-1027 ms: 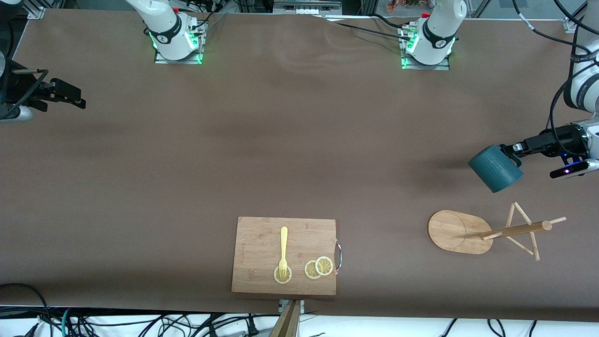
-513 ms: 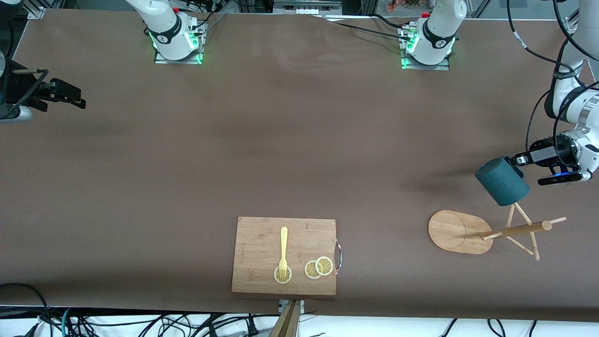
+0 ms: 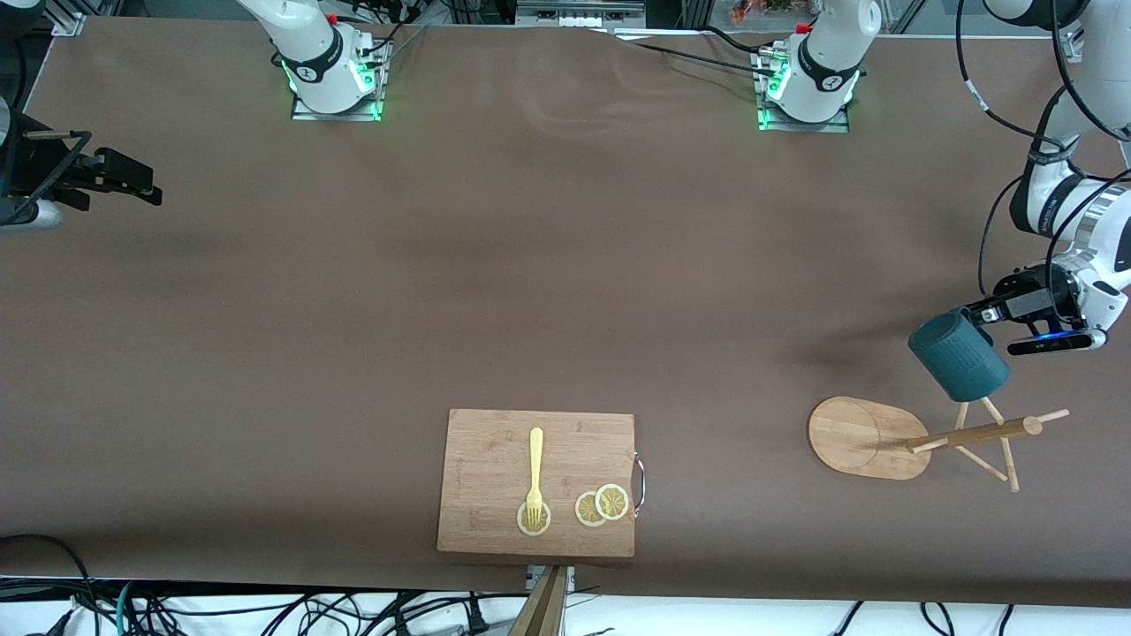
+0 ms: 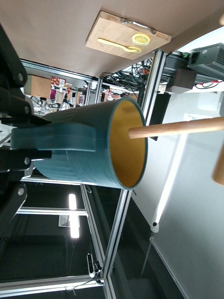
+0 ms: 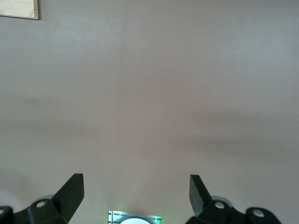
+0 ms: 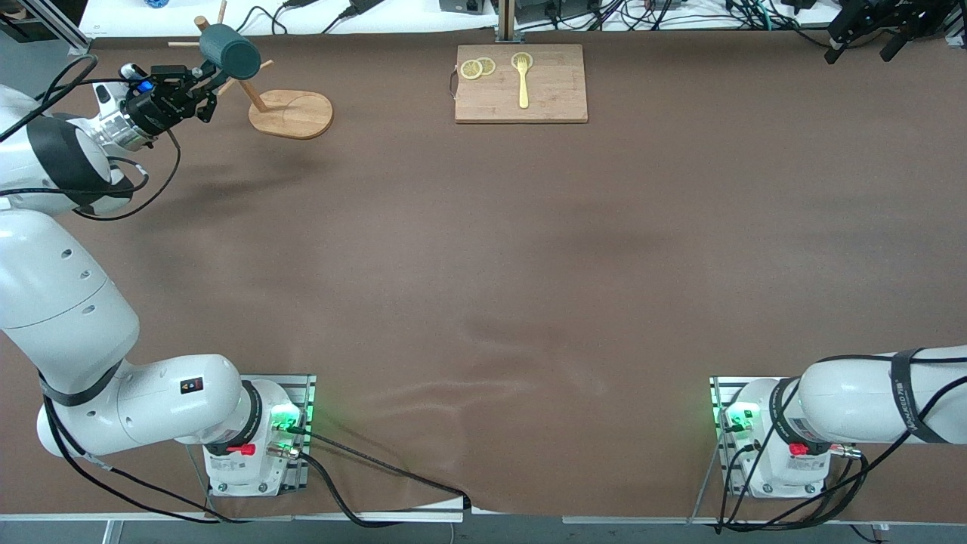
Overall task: Pass cup and hang on rack
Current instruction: 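Lower the mug handle onto a rack peg with the left gripper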
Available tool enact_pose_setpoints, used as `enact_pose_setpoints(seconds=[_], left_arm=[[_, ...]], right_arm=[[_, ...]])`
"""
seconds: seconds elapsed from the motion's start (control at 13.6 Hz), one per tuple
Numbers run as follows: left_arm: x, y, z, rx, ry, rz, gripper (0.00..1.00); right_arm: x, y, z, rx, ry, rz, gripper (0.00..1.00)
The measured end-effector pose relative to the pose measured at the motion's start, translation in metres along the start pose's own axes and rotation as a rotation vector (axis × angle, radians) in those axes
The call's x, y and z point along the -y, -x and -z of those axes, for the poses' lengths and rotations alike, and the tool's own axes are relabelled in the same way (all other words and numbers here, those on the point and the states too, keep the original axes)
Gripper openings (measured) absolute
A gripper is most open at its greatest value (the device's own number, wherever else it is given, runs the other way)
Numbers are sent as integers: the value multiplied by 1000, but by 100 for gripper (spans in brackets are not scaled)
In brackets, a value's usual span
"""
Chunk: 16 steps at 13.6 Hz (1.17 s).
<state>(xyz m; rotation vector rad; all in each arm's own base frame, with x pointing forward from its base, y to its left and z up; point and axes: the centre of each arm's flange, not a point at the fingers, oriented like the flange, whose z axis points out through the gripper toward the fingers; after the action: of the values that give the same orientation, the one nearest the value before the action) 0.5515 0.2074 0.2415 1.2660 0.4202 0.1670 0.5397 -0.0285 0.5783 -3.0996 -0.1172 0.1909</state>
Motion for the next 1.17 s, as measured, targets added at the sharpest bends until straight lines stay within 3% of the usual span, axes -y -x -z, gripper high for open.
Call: enact_pose_setpoints(seconds=[0.29,1.17], left_arm=[[19,-6,8,-38,69,17,21],[50,-23,22,-77,81,34,21]], right_arm=[[2,0,0,-2,-16,0,100],[-1,0,0,-3,-22,-5,100]])
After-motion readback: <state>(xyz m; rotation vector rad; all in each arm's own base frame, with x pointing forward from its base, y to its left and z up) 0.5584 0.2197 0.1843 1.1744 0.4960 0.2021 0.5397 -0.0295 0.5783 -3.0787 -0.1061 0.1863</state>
